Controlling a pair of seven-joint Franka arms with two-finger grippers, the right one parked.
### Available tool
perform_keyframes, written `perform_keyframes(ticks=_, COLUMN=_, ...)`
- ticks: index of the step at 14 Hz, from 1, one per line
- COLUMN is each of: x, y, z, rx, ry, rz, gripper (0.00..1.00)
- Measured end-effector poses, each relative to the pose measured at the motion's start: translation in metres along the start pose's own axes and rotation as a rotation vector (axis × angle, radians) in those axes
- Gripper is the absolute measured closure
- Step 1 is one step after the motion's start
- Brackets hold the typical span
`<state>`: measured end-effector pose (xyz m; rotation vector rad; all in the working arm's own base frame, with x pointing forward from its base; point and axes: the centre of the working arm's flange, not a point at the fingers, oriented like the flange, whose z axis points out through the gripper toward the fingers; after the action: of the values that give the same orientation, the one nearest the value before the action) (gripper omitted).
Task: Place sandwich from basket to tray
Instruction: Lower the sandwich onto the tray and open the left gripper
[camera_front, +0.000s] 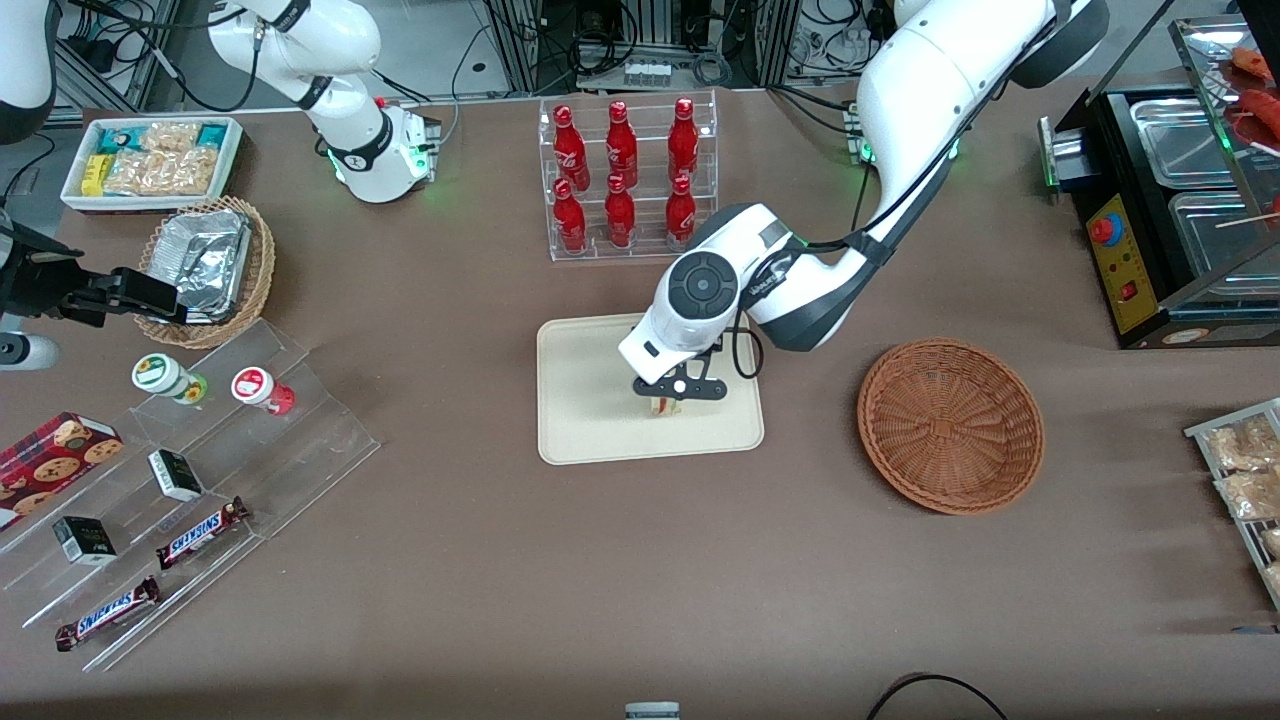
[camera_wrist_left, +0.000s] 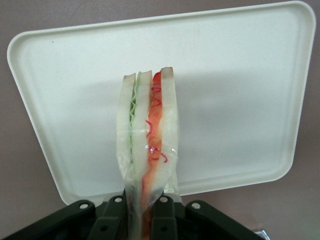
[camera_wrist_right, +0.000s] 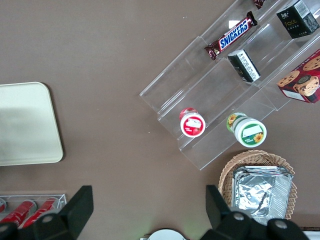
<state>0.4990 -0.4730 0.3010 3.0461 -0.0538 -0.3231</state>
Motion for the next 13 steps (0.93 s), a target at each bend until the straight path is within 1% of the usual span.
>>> perform_keyframes(ticks=3, x=-0.001, y=0.008, z=0.018, rx=0.015, ry=0.019, rz=-0.047, gripper=0.84)
perform_keyframes(ticks=6, x=-0.002, y=0.012, z=0.048, rx=0.068, ry=0.036, rz=-0.056, gripper=0.84)
perform_keyframes(ticks=7, x=-0.003, y=0.014, z=0.058, rx=0.075, ry=0.039, rz=-0.057, gripper=0.84)
perform_keyframes(ticks=9, x=-0.004, y=0.019, z=0.07, rx=0.069, ry=0.041, rz=-0.055, gripper=0.84)
perform_keyframes(ticks=13, x=-0.004, y=0.023, z=0.068, rx=0.062, ry=0.047, rz=-0.053, gripper=0.85)
